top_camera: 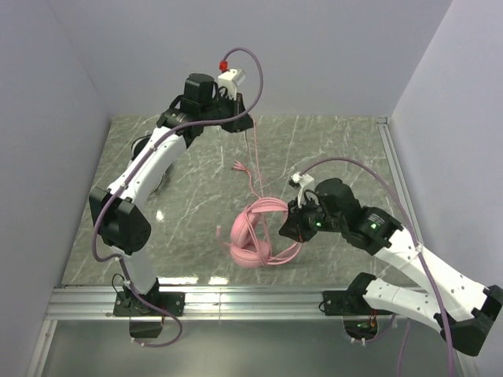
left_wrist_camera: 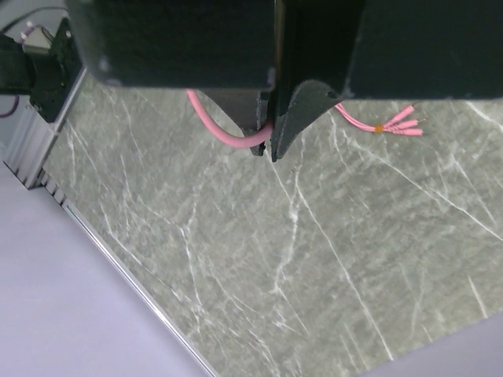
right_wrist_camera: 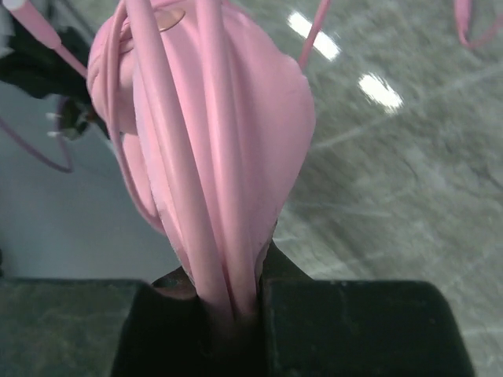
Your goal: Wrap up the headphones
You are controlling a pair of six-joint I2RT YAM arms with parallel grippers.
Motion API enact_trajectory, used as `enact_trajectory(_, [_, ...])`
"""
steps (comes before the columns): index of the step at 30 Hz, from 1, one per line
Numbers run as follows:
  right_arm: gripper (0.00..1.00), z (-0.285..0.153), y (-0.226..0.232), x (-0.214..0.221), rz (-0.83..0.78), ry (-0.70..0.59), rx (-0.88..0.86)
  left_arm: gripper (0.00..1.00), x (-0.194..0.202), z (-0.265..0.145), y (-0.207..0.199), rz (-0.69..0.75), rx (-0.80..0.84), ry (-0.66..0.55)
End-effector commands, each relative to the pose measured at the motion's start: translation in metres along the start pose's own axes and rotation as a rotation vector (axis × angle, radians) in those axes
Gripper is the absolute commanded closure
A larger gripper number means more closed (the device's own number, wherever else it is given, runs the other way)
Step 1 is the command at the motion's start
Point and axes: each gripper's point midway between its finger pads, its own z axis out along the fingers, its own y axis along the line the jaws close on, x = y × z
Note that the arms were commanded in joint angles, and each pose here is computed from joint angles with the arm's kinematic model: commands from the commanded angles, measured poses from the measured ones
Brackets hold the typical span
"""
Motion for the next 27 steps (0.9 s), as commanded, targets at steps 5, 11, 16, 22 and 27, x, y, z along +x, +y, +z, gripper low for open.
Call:
enact_trajectory(5, [1.00, 0.014, -0.032, 0.025, 0.091, 0.083, 0.178, 1.00, -0.037, -0.046, -0.026, 0.083, -0.021, -0.111])
enact_trajectory(11, [1.00, 0.004, -0.071, 0.032, 0.158, 0.107, 0.423, 1.00, -0.038, -0.068, -0.017, 0.106, -0.132, -0.104])
enact_trajectory(16, [1.00, -0.012, -0.102, 0.031, 0.185, 0.118, 0.638, 1.00, -0.026, -0.075, -0.021, 0.117, -0.159, -0.057])
enact_trajectory(22, [1.00, -0.035, -0.132, 0.018, 0.228, 0.092, 0.815, 1.00, -0.014, -0.087, -0.035, 0.153, -0.186, -0.019])
enact_trajectory(27, [1.00, -0.052, -0.158, -0.002, 0.287, 0.019, 0.946, 1.00, 0.015, -0.095, -0.054, 0.133, -0.141, 0.092])
